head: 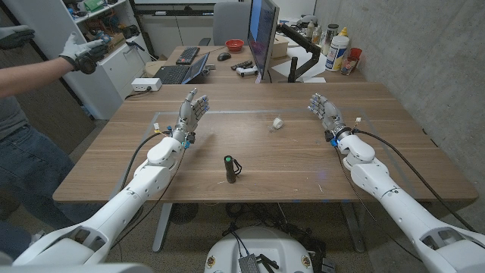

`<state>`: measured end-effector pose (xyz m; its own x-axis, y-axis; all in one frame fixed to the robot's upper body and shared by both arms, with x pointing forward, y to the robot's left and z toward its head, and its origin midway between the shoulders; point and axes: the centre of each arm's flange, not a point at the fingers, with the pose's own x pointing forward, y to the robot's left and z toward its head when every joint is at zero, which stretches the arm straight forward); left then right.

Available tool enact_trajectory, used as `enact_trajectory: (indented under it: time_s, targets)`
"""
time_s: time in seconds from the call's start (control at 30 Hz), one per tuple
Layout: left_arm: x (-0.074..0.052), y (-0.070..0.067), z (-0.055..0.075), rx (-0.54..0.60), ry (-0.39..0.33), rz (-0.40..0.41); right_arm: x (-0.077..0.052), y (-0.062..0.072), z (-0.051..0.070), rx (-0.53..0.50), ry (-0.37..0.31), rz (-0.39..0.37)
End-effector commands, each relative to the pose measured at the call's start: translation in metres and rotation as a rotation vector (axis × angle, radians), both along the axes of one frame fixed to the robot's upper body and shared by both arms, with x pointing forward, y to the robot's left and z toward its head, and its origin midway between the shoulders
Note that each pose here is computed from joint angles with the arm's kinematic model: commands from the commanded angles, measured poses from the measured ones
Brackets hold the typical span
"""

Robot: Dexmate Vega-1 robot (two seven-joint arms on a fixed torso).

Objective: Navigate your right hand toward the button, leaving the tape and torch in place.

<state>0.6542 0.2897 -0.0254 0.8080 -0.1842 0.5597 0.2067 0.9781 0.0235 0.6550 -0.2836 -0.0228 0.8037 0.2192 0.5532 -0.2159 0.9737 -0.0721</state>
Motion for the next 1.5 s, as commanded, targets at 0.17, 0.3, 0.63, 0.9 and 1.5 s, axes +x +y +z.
enact_trajectory:
  time_s: [0.17, 0.3, 0.63, 0.9, 1.5]
  targets:
    - [0.0004, -0.0012, 0.0007, 0.007, 0.003, -0.005, 0.0008, -0.0069, -0.0022, 0.053, 0.009, -0.013]
    - [-0.0002, -0.0008, 0.0003, 0.009, 0.003, -0.005, 0.0008, -0.0064, -0.0027, 0.054, 0.010, -0.012]
    - [-0.0010, 0.0002, 0.0001, 0.013, 0.006, -0.005, 0.0016, -0.0047, -0.0041, 0.052, 0.016, -0.006]
    - [-0.0012, 0.0011, -0.0009, 0.017, 0.008, -0.006, 0.0031, -0.0032, -0.0035, 0.048, 0.016, 0.000]
    - [-0.0025, 0.0032, -0.0028, 0.025, 0.010, -0.012, 0.0016, -0.0016, 0.0001, 0.041, 0.010, -0.003]
